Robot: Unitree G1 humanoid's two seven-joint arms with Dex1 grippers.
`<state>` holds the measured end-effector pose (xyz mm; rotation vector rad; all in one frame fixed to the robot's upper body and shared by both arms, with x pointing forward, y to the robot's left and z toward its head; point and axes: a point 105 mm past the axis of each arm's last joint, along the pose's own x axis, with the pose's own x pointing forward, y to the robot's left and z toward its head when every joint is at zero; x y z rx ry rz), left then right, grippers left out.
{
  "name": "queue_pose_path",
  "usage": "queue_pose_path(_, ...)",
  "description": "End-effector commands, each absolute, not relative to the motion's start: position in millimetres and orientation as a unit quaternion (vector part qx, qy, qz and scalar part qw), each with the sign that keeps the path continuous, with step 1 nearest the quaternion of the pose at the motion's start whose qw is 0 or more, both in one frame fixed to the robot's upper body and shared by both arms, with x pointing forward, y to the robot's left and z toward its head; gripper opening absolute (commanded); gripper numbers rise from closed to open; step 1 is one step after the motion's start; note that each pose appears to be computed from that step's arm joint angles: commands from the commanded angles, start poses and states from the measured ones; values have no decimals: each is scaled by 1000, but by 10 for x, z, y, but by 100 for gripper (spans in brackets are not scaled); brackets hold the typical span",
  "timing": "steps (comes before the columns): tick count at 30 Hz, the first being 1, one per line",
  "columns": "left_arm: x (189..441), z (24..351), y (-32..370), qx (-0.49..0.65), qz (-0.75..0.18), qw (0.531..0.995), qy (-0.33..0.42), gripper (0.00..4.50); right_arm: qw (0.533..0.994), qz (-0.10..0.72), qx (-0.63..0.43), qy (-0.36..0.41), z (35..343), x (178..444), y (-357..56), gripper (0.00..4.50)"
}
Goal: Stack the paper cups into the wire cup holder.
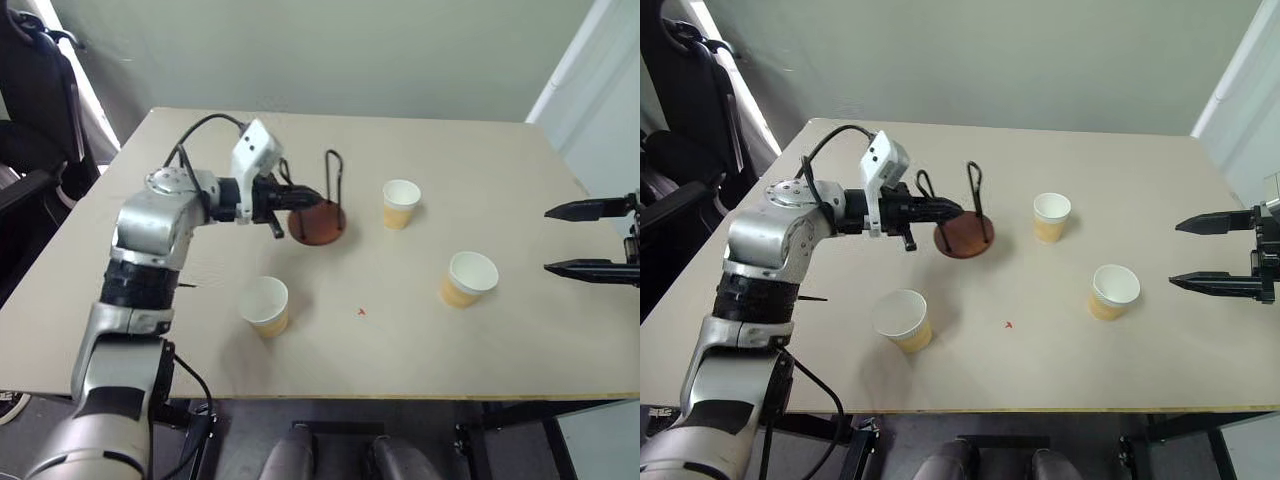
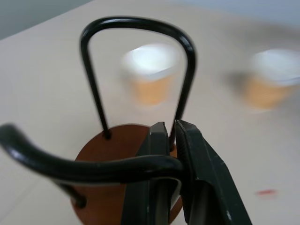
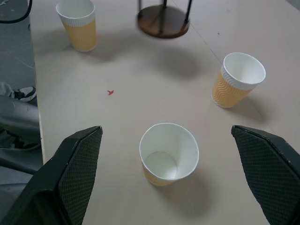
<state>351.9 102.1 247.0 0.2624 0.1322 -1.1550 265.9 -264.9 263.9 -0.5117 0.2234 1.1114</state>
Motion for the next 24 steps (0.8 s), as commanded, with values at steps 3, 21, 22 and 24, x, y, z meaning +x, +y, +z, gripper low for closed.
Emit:
queue_pose_path(3, 3094, 2323, 784, 140, -594, 788, 83, 1, 817, 511, -256, 80, 2776, 2619, -2650, 450)
queue_pose_path(21, 2860, 1665, 382, 155, -639, 741, 134, 1, 821, 505, -255, 81, 2765, 2543, -2664, 450)
queue_pose_path(22, 2864, 1617, 380, 165, -638, 740, 136, 1, 821, 505, -255, 81, 2765, 2541, -2662, 450)
queue_pose_path(24, 2871, 1534, 397, 181, -634, 738, 144, 1, 822, 503, -255, 80, 2769, 2538, -2664, 450)
